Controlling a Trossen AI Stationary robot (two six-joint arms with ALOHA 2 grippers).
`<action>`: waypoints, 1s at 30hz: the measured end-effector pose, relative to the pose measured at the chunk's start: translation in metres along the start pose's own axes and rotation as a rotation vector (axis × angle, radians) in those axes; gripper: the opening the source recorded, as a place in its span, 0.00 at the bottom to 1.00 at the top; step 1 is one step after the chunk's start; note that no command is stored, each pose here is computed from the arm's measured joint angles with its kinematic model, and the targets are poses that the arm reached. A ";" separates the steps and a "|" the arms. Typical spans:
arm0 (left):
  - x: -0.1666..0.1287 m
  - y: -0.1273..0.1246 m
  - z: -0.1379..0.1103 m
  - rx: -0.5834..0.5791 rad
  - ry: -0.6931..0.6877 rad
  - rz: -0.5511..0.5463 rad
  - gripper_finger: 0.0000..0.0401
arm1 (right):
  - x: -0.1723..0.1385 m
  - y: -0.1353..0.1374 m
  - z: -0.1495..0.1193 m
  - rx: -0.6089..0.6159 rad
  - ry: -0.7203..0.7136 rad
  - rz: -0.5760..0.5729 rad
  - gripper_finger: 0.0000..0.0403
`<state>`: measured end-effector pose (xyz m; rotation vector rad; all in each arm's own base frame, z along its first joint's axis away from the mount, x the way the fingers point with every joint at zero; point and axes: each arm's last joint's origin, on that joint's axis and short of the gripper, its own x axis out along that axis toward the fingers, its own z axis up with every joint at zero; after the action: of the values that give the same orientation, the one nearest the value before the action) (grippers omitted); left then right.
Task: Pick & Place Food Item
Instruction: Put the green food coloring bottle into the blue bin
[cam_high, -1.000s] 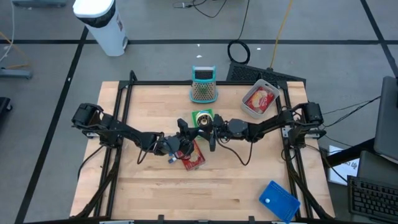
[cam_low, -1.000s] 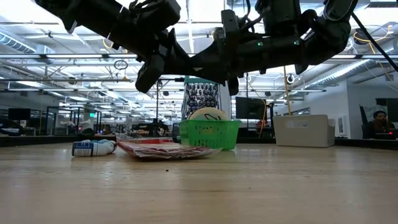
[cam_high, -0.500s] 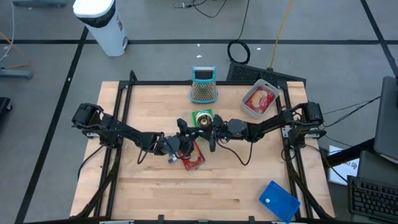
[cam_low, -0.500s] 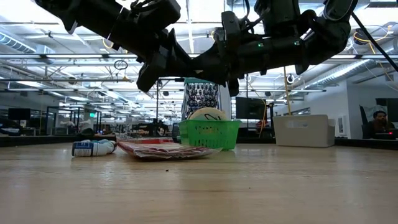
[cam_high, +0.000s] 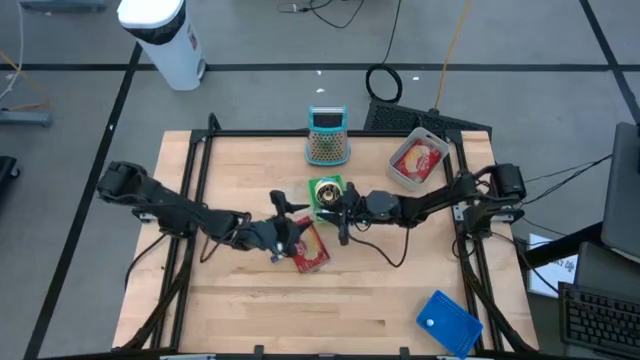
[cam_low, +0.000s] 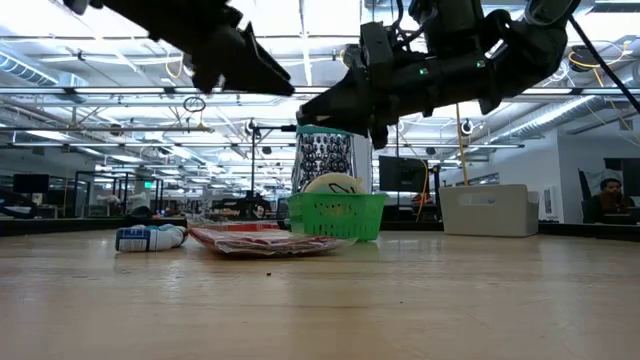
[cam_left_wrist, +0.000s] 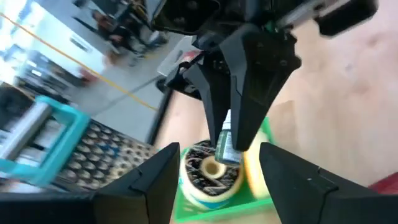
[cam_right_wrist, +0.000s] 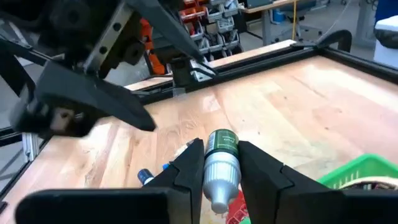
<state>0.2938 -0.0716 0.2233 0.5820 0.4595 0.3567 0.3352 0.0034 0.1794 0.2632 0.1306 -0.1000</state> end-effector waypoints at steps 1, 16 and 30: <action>-0.003 0.004 0.001 -0.032 -0.005 -0.028 0.56 | -0.002 0.001 0.003 -0.006 0.000 0.000 0.18; -0.038 0.060 -0.025 -0.236 -0.079 -0.443 0.56 | -0.041 0.016 0.031 -0.056 0.164 -0.004 0.17; -0.072 0.076 -0.106 -0.579 -0.363 -0.200 0.56 | -0.133 0.090 0.037 -0.032 0.426 0.244 0.16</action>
<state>0.1655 0.0021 0.2123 0.0286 0.0501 0.1720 0.2186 0.0910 0.2562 0.2637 0.5213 0.2026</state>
